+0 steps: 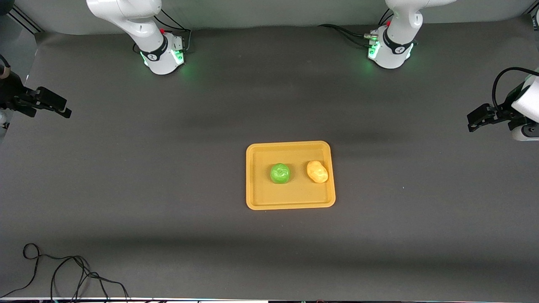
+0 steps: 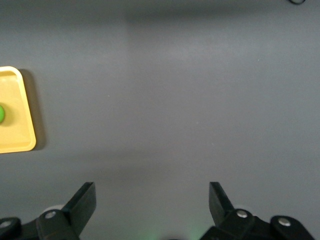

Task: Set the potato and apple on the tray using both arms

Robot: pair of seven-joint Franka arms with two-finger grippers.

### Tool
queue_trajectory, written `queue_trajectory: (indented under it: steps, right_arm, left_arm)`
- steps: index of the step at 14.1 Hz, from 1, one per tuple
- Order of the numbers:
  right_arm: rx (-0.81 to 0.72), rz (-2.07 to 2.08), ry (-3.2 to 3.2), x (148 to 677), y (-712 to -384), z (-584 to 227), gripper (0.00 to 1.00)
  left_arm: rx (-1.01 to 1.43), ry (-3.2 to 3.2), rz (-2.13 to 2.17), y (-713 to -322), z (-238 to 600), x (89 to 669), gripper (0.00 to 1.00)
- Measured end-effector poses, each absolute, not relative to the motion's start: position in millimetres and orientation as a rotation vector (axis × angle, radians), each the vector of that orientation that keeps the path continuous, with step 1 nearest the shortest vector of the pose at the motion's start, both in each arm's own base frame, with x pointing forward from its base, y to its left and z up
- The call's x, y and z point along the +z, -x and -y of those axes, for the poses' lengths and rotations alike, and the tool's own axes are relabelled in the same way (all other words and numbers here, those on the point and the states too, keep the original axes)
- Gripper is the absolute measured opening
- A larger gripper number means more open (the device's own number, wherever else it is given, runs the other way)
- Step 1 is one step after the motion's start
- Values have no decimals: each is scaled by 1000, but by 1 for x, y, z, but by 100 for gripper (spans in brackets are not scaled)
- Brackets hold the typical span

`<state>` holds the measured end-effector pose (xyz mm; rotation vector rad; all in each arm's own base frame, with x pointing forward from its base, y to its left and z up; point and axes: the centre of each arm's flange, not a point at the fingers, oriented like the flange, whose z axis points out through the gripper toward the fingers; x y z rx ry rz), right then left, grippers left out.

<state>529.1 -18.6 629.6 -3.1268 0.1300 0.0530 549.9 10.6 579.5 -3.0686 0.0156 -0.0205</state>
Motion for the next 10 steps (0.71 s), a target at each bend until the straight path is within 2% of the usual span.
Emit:
queue_trajectory:
  steps: [5,10]
  right_arm:
    - [123,-45,3131,616,-527,4,100]
    - [129,10,3130,614,-526,1,100]
  left_arm:
    - [-8,3088,-30,-549,-9,582,100]
    - [10,3091,-37,-547,-17,582,100]
